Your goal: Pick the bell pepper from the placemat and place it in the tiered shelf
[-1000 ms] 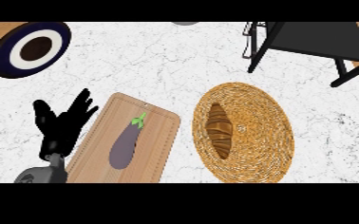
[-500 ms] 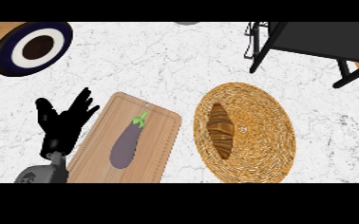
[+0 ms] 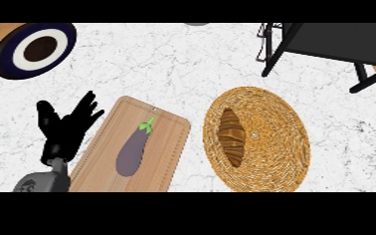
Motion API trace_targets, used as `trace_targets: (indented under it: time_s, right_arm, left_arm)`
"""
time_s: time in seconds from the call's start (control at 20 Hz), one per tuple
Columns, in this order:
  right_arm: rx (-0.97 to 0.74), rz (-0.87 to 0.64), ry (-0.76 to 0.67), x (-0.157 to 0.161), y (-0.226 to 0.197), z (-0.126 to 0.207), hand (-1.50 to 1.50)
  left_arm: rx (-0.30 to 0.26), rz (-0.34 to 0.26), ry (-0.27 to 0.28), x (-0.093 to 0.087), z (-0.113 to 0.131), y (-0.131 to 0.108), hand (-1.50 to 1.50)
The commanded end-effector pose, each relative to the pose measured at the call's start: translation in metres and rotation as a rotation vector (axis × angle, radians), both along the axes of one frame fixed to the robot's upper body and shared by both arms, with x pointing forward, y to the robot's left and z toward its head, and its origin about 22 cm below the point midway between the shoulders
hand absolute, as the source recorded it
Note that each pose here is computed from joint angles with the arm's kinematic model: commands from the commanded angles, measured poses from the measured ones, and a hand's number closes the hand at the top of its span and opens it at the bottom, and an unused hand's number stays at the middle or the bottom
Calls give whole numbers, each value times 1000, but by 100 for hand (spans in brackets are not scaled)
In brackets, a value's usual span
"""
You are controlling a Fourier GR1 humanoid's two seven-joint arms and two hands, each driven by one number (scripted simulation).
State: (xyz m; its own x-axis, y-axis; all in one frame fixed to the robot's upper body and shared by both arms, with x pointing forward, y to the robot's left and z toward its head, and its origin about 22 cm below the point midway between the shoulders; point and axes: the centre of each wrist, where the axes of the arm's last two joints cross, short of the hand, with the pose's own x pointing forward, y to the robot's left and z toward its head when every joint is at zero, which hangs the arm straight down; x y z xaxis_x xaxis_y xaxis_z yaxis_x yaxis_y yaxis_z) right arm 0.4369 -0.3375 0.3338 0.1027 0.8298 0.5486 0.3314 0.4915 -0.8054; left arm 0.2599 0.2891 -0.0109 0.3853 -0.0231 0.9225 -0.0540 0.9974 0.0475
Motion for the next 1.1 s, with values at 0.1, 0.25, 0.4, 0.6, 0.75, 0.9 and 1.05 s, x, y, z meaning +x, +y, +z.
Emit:
trace_targets:
  time_s: [0.1,0.25,0.4,0.6,0.75,0.9,1.05]
  right_arm:
    - [21,33,-9,5,-10,1,150]
    - [6,42,-22,7,-18,-10,150]
    - [-13,25,-3,5,-21,-3,150]
    - [70,0,-35,12,-7,-6,150]
    - [205,-55,-113,8,-17,1,-150]
    - [313,-57,-139,7,-18,11,-150]
    - [429,-5,-200,2,-22,25,-150]
  left_arm:
    - [4,3,38,5,0,-17,0]
    - [-10,8,48,-5,-22,-11,0]
    - [-13,4,42,-9,-13,-14,0]
    - [-4,8,70,2,-14,-13,0]
    - [9,3,46,-7,-13,7,0]
    - [-11,8,38,-3,-14,-18,0]
    - [-2,12,49,-4,-11,-11,0]
